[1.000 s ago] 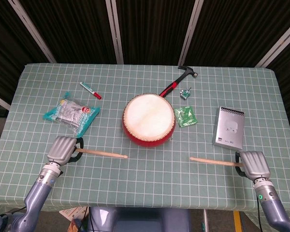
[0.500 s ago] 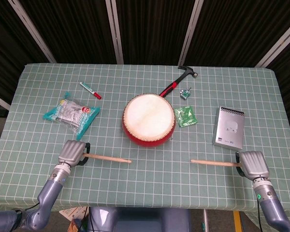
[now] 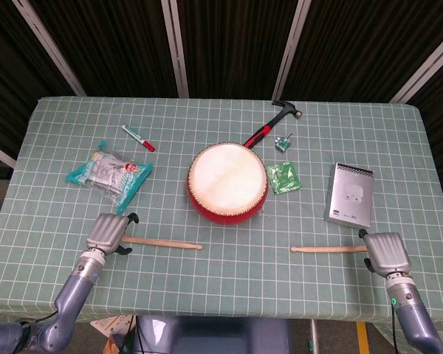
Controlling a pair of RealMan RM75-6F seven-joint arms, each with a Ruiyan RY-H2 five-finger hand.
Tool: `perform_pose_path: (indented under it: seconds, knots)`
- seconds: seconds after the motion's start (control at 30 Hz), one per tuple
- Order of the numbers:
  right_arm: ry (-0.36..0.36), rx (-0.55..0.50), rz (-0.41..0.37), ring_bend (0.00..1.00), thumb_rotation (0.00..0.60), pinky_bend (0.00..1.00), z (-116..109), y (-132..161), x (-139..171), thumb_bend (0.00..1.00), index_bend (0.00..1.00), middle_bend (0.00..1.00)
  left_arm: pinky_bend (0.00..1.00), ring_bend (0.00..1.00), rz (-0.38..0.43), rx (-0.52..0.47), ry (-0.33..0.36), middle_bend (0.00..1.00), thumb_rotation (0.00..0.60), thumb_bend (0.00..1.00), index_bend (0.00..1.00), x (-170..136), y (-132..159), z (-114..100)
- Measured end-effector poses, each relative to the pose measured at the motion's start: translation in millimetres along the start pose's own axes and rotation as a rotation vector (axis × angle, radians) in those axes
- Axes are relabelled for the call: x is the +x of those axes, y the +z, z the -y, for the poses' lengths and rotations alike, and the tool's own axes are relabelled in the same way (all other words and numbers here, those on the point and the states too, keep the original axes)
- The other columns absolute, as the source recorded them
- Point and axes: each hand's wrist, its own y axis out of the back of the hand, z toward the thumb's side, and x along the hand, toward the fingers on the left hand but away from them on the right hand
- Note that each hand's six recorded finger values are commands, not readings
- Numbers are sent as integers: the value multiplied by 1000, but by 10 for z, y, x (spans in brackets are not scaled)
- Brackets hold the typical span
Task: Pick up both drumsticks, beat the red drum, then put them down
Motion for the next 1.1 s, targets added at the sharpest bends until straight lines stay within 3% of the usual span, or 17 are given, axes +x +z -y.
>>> perform_pose_path:
  seconds: [0.1,0.23,0.3,0.37,0.47,0.6,0.7,0.77,0.97,1.1]
  knots:
    - [-9,13,7,998,600,930,-15,-7,4,310,282,917,996,981,1,-6,11,953,600,62,243,-32,-20,-42]
    - [-39,23,19,913,600,817,-66,-31,15,310,282,812,883,832,6,-15,46,754,600,62,165,-110,-65,-152]
    - [-67,15,31,836,600,689,-118,-57,23,310,274,737,718,656,6,-15,70,542,600,62,157,-166,-110,-228]
    - [-97,-2,46,703,600,547,-174,-88,34,310,235,617,585,516,1,-12,101,405,600,62,148,-248,-186,-323]
    - [-150,-53,66,363,600,327,-269,-145,62,309,87,329,437,325,-9,-4,150,247,600,62,110,-410,-338,-468]
    - [-212,-136,70,77,600,171,-375,-227,138,285,0,63,300,128,-23,22,232,61,600,52,23,-672,-564,-652]
    - [-234,-166,63,2,600,86,-413,-294,237,234,0,0,131,19,-49,52,297,0,600,32,0,-924,-774,-738]
    - [-237,-170,60,0,600,54,-405,-320,303,211,0,0,66,0,-85,66,323,0,600,25,0,-1116,-956,-730]
    - [-283,-192,54,0,600,46,-420,-357,451,207,0,0,42,0,-170,88,357,0,600,23,0,-1470,-1359,-630]
    - [-374,-223,25,0,600,46,-483,-366,559,207,0,0,42,0,-214,60,372,0,600,23,0,-1652,-1519,-560]
